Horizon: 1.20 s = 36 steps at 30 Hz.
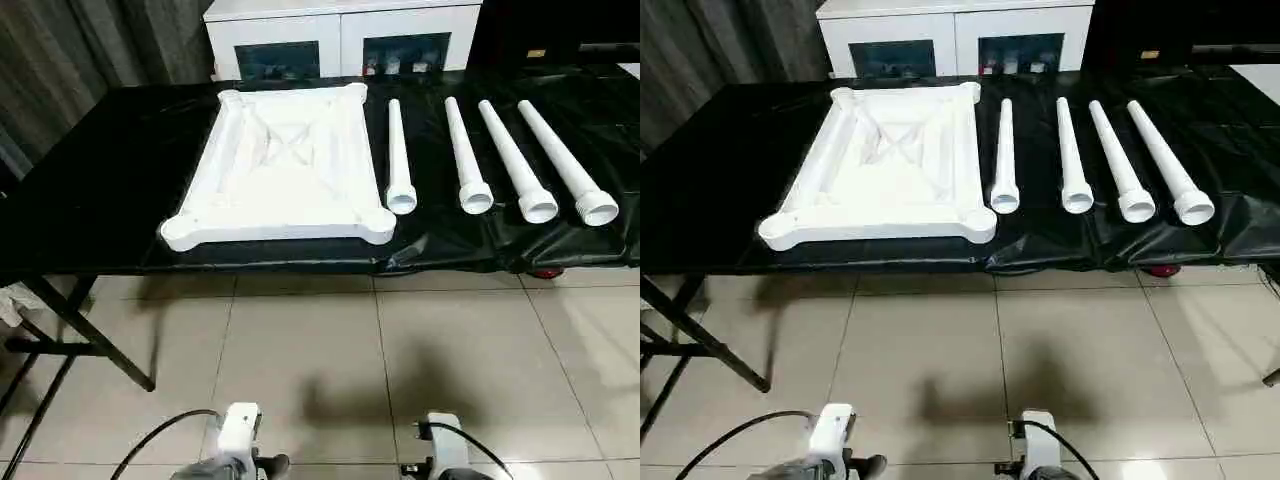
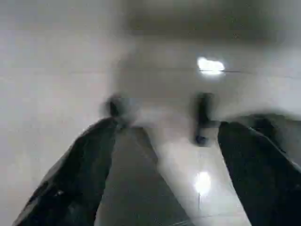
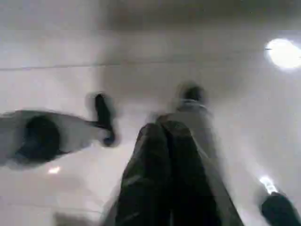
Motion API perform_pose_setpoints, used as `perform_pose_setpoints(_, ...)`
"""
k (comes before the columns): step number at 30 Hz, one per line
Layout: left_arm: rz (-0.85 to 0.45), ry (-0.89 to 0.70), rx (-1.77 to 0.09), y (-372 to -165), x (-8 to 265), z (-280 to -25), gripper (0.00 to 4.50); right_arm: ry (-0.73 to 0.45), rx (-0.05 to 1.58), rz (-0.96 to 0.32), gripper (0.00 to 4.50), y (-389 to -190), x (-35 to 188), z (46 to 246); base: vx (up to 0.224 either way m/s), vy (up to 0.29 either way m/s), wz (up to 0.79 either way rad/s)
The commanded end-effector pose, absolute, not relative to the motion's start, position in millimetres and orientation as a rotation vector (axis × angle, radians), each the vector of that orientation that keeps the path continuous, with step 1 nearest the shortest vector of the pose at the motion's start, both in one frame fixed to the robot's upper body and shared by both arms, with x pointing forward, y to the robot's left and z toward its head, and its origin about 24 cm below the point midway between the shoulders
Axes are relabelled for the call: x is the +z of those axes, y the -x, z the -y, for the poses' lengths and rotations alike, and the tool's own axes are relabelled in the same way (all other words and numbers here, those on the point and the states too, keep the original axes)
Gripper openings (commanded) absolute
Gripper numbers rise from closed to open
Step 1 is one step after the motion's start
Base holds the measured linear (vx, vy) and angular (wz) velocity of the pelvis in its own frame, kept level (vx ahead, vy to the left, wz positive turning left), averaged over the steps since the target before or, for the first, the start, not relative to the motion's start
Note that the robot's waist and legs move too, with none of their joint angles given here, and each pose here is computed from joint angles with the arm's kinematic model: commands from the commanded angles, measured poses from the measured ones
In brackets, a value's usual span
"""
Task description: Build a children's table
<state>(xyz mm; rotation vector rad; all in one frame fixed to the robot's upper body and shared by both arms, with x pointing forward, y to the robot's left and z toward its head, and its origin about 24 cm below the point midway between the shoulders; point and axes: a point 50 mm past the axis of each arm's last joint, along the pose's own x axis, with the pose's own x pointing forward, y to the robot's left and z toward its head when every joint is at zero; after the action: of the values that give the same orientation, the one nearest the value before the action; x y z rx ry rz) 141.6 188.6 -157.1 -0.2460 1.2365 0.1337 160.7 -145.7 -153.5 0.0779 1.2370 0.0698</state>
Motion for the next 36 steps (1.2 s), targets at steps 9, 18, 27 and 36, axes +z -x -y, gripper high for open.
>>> perform_pose_setpoints(9,-1.278,0.269,0.298,-111.5,-165.2,-202.9,4.31,-0.017,0.048,-1.236,0.70,-151.6,-156.8,162.5,0.001,-0.018,0.00)
perform_pose_setpoints(18,-1.190,0.250,0.327,-115.1,-164.2,-202.7,4.50,0.055,-0.041,-1.080,1.61,-184.0,-140.8,191.5,0.000,0.000,0.00)
perform_pose_setpoints(27,-0.826,0.156,0.134,-181.0,-117.9,-255.0,4.50,-0.026,0.185,-0.736,2.31,-260.8,-88.4,189.7,0.000,0.000,0.00)
perform_pose_setpoints(36,-0.496,0.063,-0.074,-184.3,-59.6,-278.5,4.50,0.029,0.730,-0.418,3.02,-253.2,-23.3,161.3,0.000,0.000,0.00)
